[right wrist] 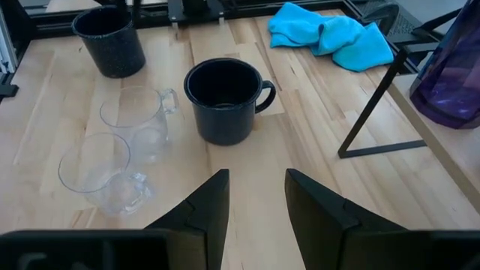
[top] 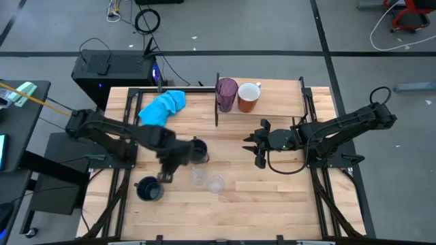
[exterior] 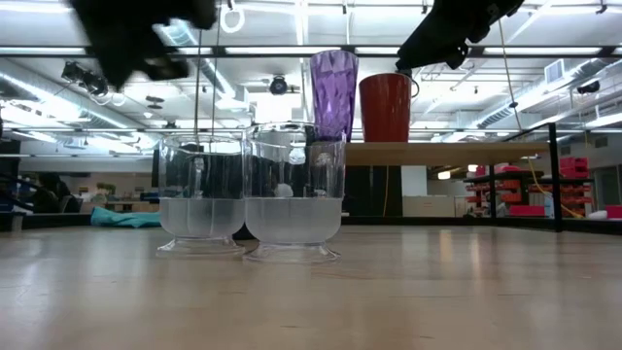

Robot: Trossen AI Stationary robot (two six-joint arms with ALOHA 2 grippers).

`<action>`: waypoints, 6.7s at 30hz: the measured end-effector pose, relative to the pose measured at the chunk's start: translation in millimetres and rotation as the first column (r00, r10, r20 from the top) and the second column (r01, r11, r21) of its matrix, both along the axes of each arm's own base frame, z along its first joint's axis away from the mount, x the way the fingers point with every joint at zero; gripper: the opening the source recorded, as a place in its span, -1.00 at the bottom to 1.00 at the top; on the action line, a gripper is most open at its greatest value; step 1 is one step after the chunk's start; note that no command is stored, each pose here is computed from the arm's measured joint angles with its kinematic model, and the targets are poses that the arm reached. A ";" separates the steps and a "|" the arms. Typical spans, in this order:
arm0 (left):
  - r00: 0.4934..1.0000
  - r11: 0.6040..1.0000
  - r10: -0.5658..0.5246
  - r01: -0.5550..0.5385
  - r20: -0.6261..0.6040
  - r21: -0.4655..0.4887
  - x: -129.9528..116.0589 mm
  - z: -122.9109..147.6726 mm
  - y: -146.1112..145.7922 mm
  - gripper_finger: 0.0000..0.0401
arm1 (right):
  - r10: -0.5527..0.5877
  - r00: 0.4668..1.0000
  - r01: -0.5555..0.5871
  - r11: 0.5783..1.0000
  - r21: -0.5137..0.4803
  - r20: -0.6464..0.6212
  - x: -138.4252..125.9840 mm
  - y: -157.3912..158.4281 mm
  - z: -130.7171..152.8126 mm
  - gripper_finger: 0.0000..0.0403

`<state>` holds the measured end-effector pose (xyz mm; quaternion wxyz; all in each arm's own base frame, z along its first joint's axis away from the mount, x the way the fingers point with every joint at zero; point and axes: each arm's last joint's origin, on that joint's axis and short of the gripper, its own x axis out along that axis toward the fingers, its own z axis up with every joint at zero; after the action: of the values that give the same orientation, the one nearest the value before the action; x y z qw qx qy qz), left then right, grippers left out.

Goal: Stack small to large cups/mugs on shelf
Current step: Move the left black mug to the middle of the table, then put the right black mug on the shelf

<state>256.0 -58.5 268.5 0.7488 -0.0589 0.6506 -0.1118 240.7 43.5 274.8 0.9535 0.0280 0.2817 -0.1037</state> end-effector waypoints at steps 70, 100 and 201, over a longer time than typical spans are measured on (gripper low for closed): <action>0.978 0.798 -0.093 -0.038 0.186 0.601 0.5 -71.7 31.7 -0.95 | 0.016 0.999 -0.015 1.000 -0.015 0.041 2.5 0.5 3.7 -0.32; 0.933 0.870 0.176 -0.297 0.315 0.393 21.4 -23.0 46.9 -0.49 | 0.011 0.999 -0.010 1.000 -0.014 0.045 2.9 -0.6 4.1 -0.32; 0.805 0.962 0.082 -0.218 0.587 0.164 -9.2 -0.6 68.5 -0.56 | 0.191 0.981 -0.189 0.980 0.063 -0.024 118.1 -49.1 -144.1 -0.48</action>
<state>246.9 10.0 267.8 0.9182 0.0105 0.3958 0.0095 358.9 -5.6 130.6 0.9534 0.0284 0.3005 -0.0041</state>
